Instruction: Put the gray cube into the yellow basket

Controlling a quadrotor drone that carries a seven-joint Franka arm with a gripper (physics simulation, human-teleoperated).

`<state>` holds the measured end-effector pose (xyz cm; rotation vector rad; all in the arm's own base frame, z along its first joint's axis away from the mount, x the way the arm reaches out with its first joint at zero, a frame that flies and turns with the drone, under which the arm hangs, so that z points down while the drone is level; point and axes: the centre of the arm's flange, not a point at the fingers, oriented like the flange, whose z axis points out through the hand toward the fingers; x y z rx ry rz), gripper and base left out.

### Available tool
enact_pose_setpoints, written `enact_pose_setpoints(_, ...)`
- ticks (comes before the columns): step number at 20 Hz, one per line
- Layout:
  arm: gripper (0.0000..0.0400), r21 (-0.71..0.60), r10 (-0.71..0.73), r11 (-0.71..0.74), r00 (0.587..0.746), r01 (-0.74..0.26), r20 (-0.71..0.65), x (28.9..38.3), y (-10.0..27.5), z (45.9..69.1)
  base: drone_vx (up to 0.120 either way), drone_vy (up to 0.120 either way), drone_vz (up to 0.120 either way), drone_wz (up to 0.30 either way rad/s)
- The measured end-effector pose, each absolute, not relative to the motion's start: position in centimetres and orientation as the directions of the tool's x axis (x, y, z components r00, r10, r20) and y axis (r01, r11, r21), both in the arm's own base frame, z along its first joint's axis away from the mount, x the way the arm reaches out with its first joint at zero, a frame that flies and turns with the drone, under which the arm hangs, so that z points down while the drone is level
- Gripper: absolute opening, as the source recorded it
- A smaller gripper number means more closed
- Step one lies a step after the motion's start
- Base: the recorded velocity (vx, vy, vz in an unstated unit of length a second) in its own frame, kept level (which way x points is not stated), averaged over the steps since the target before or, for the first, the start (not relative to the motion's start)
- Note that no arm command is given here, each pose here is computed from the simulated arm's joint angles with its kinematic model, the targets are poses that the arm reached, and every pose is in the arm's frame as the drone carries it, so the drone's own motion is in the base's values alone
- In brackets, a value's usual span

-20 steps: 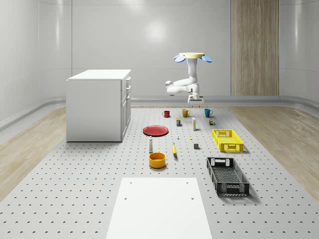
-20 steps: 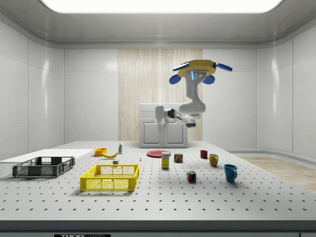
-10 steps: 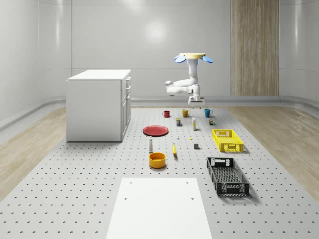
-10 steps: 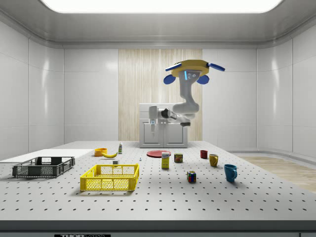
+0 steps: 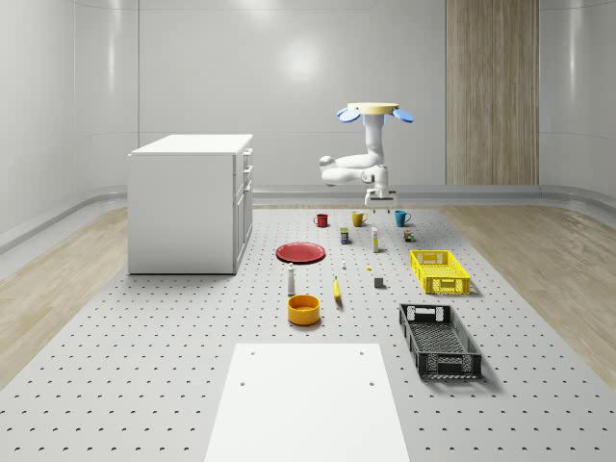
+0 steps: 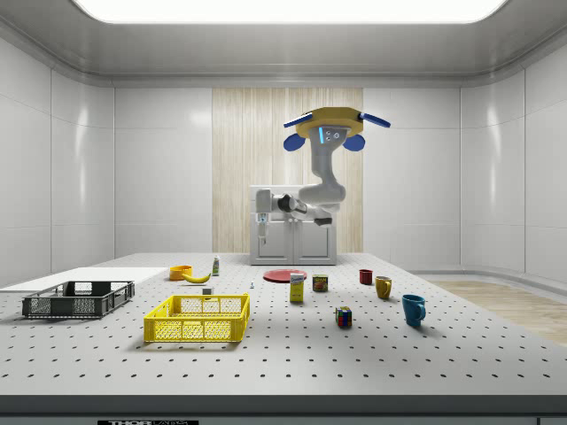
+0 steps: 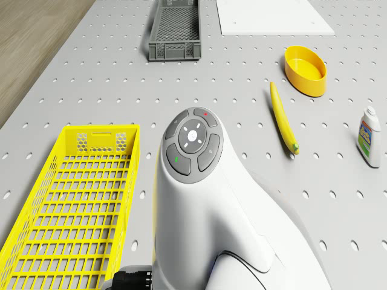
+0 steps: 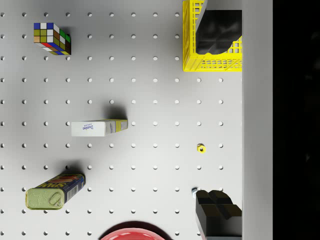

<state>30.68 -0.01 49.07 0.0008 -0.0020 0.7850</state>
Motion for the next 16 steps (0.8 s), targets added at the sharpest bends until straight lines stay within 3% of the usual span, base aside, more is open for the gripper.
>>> enact_pose_setpoints(5, 0.0400, 0.000, 0.707, 0.707, 0.707, -0.707, 0.002, 30.68, -0.01, 49.07, 0.120, 0.000, 0.000, 0.000)
enact_pose_setpoints(16, 0.0400, 0.000, 0.707, 0.707, 0.707, -0.707, 0.002, 30.68, -0.01, 49.07, 0.120, -0.113, 0.000, 0.000)
